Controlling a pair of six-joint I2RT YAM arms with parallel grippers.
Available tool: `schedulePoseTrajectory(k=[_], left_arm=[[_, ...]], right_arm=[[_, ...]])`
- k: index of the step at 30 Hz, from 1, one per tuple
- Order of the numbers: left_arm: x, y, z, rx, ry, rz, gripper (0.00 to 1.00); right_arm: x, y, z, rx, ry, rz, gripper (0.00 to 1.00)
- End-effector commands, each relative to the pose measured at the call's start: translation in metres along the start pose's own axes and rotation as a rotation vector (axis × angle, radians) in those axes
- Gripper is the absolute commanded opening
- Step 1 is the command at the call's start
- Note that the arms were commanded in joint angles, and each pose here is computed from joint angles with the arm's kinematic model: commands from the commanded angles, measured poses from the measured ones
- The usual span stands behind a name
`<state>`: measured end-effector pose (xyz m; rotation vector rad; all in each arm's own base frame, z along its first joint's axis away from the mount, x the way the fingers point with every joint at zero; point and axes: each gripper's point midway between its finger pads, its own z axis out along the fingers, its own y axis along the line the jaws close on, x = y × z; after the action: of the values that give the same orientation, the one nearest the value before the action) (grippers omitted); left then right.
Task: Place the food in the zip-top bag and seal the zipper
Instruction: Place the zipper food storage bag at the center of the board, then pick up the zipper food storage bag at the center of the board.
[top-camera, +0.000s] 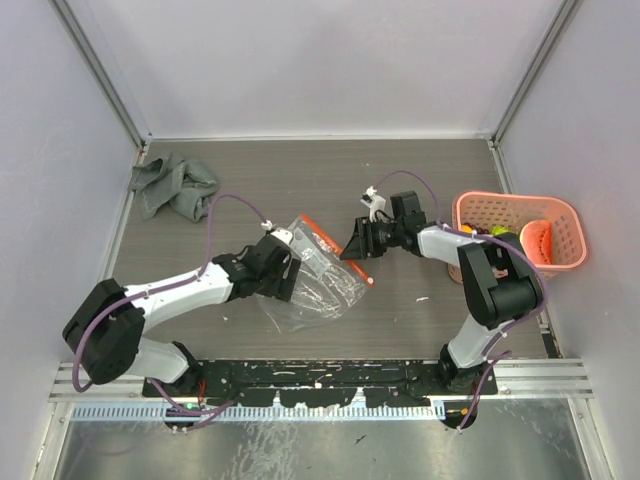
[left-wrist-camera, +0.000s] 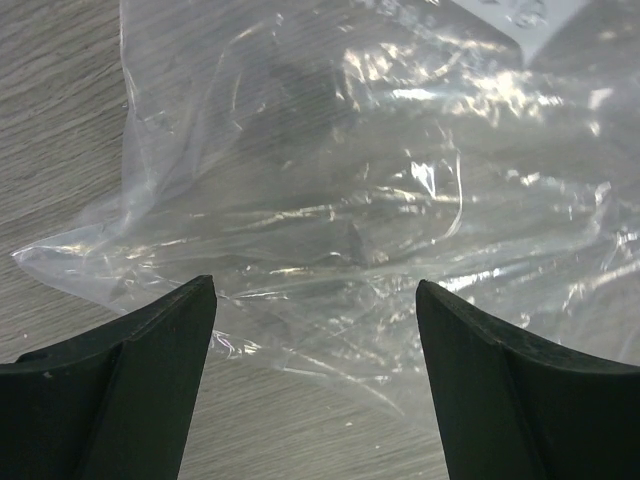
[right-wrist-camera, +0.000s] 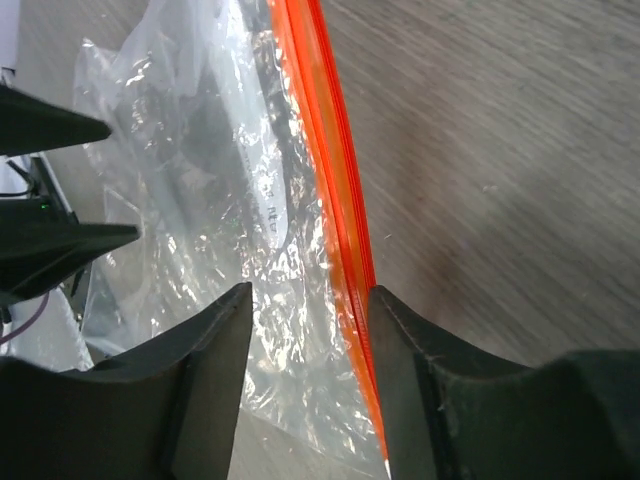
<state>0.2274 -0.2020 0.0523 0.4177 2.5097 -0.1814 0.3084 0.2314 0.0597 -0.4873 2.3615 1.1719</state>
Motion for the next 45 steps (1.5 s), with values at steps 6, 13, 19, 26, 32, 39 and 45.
schedulePoseTrajectory(k=[6,13,19,26,32,39,45], left_arm=[[-0.026,-0.007,0.01,0.031,-0.052,-0.029,0.81],[-0.022,-0.002,0.007,0.015,-0.041,-0.031,0.8],[-0.022,0.007,-0.004,-0.002,-0.078,-0.06,0.84],[-0.009,0.006,0.015,-0.007,-0.021,-0.074,0.83],[0.001,0.005,0.035,-0.002,0.033,-0.087,0.8],[0.004,0.004,0.04,0.005,0.039,-0.096,0.79],[0.004,0.006,0.04,0.0,0.038,-0.097,0.79]], right_arm=[[-0.011,0.045,-0.02,-0.122,-0.11,-0.093,0.43],[-0.015,0.005,-0.015,0.085,-0.145,-0.062,0.52],[-0.012,0.009,0.009,0.026,-0.085,-0.057,0.63],[-0.004,0.024,0.022,-0.072,-0.053,-0.053,0.55],[-0.007,0.042,0.012,-0.126,-0.073,-0.075,0.41],[0.0,0.049,0.015,-0.152,-0.05,-0.072,0.35],[-0.001,0.054,0.01,-0.148,-0.067,-0.086,0.26]])
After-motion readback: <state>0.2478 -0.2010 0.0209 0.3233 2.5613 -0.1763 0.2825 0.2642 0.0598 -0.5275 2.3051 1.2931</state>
